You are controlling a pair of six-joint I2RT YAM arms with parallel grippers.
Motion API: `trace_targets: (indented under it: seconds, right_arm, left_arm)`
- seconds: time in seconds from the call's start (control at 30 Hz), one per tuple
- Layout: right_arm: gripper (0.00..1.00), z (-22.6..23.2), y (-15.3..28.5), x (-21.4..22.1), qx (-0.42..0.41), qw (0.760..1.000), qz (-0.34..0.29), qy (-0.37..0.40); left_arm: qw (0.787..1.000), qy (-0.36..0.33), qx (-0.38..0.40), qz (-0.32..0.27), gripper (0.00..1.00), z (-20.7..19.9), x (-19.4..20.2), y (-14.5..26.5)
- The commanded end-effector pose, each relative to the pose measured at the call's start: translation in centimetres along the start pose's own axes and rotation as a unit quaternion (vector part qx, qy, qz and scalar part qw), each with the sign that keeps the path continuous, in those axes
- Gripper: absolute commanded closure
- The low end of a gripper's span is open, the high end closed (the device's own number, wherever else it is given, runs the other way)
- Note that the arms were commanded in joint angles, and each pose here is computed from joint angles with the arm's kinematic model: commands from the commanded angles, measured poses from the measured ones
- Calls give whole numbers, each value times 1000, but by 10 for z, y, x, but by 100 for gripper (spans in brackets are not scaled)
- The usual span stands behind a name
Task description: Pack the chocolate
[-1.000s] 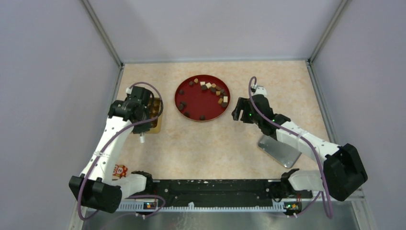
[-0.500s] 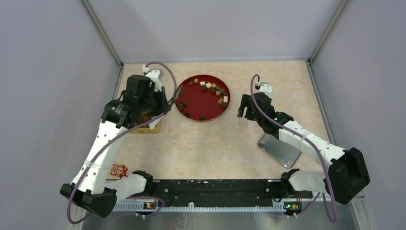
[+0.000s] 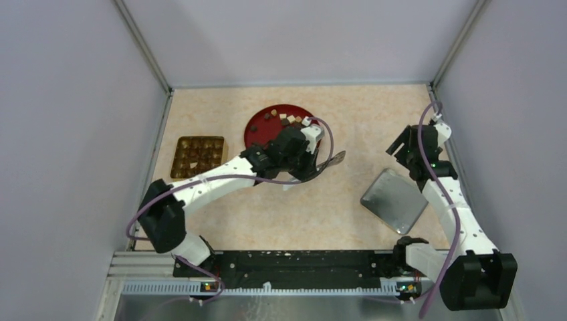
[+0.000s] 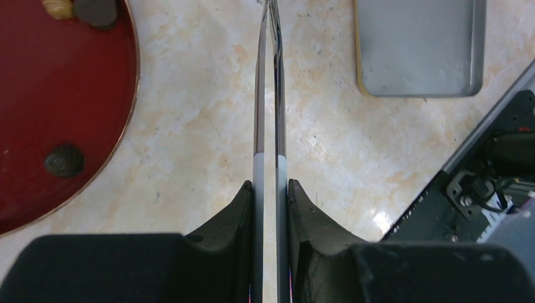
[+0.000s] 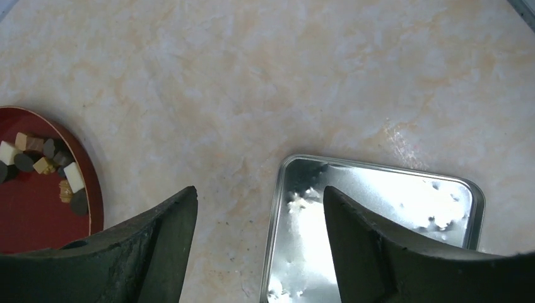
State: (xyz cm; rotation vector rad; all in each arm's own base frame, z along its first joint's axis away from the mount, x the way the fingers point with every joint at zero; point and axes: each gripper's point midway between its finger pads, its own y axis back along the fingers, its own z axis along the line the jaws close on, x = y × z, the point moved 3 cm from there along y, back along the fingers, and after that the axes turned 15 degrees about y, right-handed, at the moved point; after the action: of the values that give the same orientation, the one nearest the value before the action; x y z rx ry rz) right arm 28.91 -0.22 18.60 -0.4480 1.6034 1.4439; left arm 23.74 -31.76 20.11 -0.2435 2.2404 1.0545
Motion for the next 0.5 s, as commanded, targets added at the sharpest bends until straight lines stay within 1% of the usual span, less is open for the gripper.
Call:
trace_targets:
  seconds: [0.0,0.07,0.13,0.2,0.3,0.37,0.4,0.43,0.47]
  right_arm:
    - [29,1,5,5,-32,999,12,-13]
    - [29,5,3,8,-42,999,19,-17]
    - [31,12,0,15,-63,997,32,-17]
    - [32,16,-7,28,-79,996,49,-15]
    - [34,19,-16,44,-86,993,73,-16]
    - [35,24,-21,53,-93,992,84,-11]
    - [36,27,-24,58,-95,991,91,-4]
    - [36,31,-25,63,-95,991,96,3]
    - [36,35,-26,68,-95,990,99,9]
  left_arm:
    - [996,4,38,-82,95,-14,-22,-36]
    - [996,-1,46,-75,91,-15,-9,-49]
    - [996,-8,52,-74,84,-12,1,-57]
    - [997,-12,34,-71,77,0,10,-65]
    - [999,-13,5,-40,72,15,28,-78]
    - [1000,-11,8,-14,61,17,40,-80]
    - [1000,-12,14,-1,53,17,45,-80]
    - [1000,-16,19,7,44,15,48,-79]
    - [1000,-15,18,11,39,15,48,-77]
